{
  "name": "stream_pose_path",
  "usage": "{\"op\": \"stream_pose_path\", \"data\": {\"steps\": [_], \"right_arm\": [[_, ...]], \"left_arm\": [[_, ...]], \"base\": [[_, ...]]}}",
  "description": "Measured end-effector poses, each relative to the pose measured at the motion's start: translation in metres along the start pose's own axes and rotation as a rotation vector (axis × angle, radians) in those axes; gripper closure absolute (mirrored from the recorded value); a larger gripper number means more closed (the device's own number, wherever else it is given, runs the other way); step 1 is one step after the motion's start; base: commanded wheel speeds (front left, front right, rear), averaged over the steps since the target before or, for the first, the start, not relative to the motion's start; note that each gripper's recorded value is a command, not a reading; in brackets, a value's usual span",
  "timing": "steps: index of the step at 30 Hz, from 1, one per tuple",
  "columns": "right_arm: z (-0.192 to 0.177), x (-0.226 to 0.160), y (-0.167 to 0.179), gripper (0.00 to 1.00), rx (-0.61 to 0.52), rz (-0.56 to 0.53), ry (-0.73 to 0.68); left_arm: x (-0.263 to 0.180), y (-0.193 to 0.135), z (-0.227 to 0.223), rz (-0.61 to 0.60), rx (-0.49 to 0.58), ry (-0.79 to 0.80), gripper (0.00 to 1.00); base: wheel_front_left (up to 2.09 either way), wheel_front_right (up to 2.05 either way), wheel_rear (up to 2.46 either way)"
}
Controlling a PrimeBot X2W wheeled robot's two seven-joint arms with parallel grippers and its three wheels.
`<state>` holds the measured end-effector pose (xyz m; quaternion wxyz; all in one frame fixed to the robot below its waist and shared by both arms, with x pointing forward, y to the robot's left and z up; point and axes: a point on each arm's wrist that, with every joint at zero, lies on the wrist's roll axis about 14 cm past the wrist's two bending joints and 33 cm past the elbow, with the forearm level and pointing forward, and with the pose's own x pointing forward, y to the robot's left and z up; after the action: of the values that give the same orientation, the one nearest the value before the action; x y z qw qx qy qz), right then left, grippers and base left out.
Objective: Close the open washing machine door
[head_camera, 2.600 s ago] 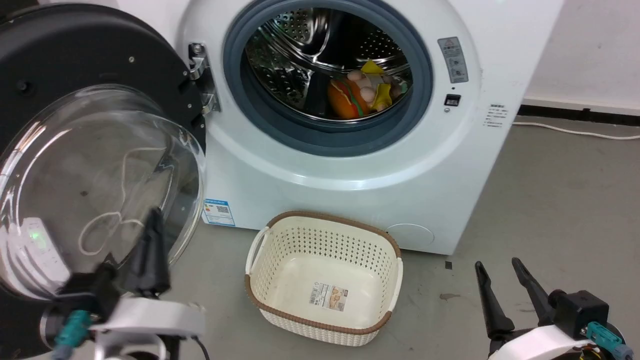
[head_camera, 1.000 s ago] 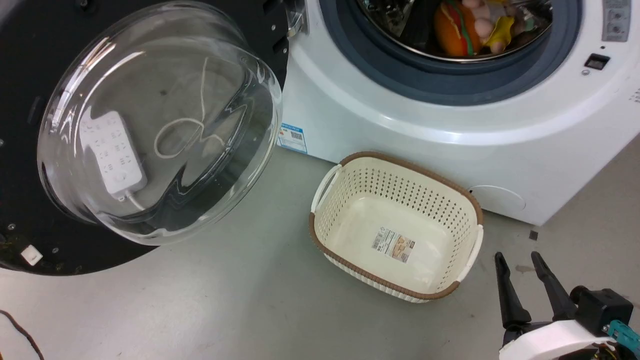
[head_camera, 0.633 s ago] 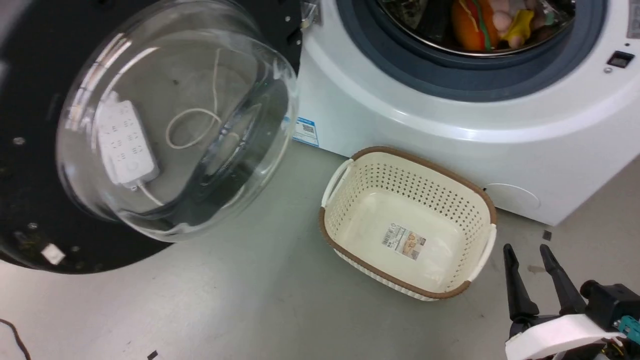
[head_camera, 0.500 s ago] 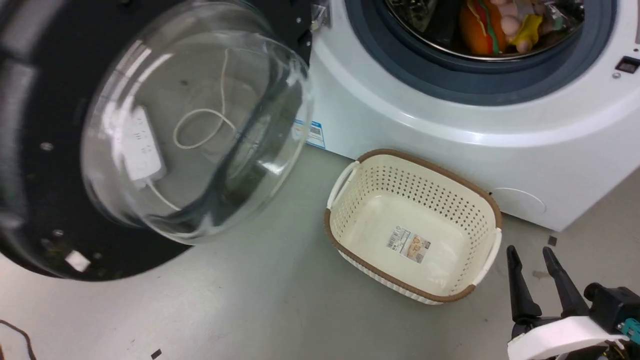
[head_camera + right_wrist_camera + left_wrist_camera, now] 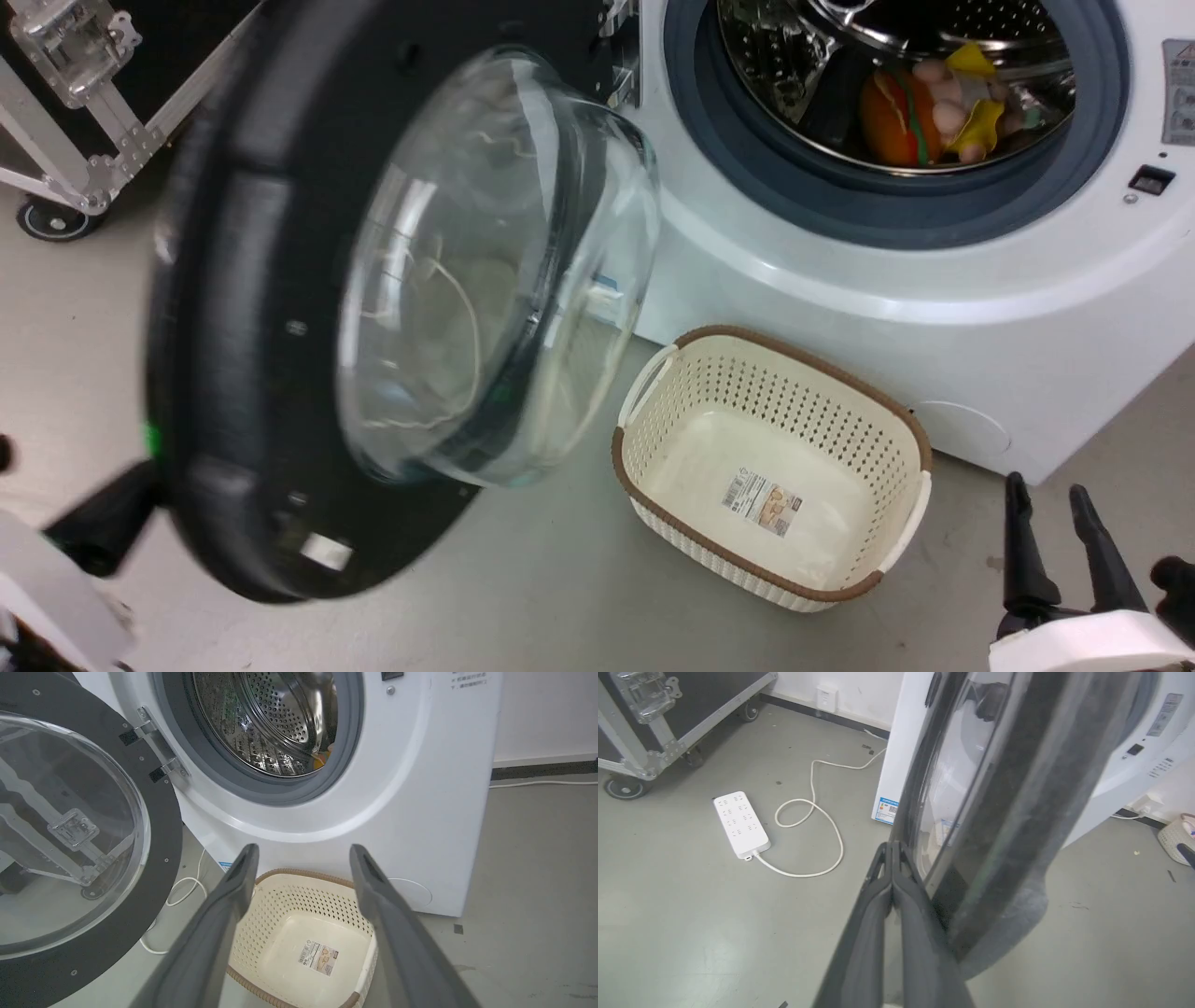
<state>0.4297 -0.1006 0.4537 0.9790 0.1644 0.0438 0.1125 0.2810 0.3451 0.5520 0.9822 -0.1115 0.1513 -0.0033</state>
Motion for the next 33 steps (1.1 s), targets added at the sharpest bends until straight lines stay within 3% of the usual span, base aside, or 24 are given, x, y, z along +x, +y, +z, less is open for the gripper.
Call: {"op": "stream_pose_path", "data": {"steps": [21, 26, 33], "right_arm": [[0.038, -0.053, -0.077, 0.00, 0.023, -0.248, -0.120], [0.048, -0.080, -0.104, 0.00, 0.023, -0.341, -0.153], [0.054, -0.104, -0.119, 0.00, 0.035, -0.405, -0.181]], "left_arm": [[0.048, -0.210, -0.033, -0.651, 0.009, 0.068, 1.00], [0.078, -0.257, -0.038, -0.773, 0.037, 0.080, 1.00], [0.120, -0.292, -0.039, -0.832, 0.100, 0.032, 1.00]], "base": [[0.00, 0.00, 0.00], [0.00, 0.00, 0.00], [0.00, 0.00, 0.00]]}}
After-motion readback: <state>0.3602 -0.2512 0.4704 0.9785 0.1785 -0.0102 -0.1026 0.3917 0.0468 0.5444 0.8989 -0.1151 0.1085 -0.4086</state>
